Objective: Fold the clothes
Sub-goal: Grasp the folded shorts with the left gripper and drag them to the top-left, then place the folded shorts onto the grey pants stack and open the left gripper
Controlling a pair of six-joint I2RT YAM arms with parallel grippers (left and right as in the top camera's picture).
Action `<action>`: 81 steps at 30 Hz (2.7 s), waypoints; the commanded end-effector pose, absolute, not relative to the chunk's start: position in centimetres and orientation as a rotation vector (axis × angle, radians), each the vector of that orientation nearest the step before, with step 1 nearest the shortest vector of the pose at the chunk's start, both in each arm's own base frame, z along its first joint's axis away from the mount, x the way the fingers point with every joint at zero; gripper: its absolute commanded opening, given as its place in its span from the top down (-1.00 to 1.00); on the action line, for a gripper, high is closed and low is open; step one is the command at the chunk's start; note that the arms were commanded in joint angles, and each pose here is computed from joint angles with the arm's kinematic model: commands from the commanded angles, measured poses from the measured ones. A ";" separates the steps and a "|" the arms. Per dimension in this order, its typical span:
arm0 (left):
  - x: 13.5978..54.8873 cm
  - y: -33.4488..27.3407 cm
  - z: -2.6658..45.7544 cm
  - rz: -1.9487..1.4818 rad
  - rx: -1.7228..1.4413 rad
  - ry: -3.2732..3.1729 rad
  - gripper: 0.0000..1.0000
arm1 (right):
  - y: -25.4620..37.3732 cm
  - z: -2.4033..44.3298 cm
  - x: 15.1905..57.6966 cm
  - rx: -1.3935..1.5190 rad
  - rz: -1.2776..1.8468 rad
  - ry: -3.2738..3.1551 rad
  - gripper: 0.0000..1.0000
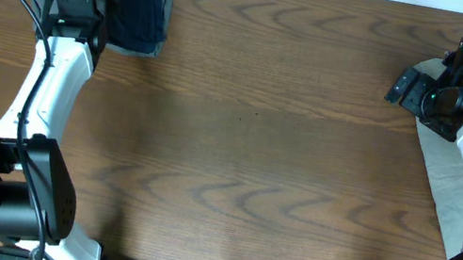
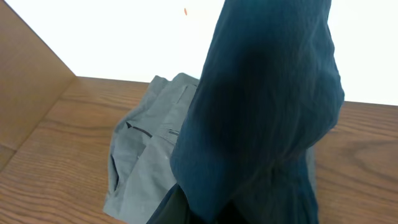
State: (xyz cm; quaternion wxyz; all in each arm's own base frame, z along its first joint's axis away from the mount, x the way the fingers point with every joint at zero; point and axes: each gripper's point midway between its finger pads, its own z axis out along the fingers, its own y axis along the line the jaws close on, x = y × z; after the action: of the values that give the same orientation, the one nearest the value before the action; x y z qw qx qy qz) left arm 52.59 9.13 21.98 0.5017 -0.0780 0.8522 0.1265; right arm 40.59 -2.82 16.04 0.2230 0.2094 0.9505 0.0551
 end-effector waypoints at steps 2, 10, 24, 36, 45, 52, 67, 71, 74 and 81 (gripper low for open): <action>53.9 10.9 22.0 0.363 -0.199 2.033 0.88 | -3.1 15.9 40.6 0.572 0.137 2.629 -0.99; 55.7 13.2 18.8 0.390 -0.229 2.019 0.88 | -3.1 15.9 40.6 0.572 0.137 2.629 -0.98; 55.6 18.9 15.4 0.502 -0.245 2.039 -0.71 | -3.1 15.9 40.6 0.572 0.137 2.629 -0.98; 54.9 18.3 17.2 0.445 -0.321 2.020 -0.96 | -3.1 15.9 40.6 0.572 0.137 2.629 -0.98; 55.1 15.4 13.5 0.268 -0.372 2.115 -0.95 | -3.1 15.9 40.6 0.572 0.137 2.629 -0.98; 52.8 17.6 7.2 0.296 -0.440 2.288 -0.92 | -3.1 15.9 40.6 0.572 0.137 2.629 -0.99; 54.1 16.6 16.1 0.276 -0.395 2.088 -0.70 | -3.1 15.9 40.6 0.572 0.137 2.629 -0.98; 55.9 13.8 22.4 0.204 -0.378 1.881 -0.70 | -3.1 15.9 40.6 0.572 0.137 2.629 -0.98; 57.3 11.7 24.3 0.168 -0.338 1.794 -0.70 | -3.1 15.9 40.6 0.572 0.137 2.629 -0.98; 60.5 9.4 20.3 0.131 -0.297 1.749 -0.70 | -3.1 15.9 40.6 0.572 0.137 2.629 -0.98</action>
State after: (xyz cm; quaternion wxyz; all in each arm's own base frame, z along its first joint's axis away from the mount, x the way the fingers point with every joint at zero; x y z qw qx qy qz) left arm 59.40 9.22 25.48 0.6594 -0.1231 0.7394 0.0581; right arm 40.59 -2.82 16.04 0.2230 0.2094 0.9505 0.0551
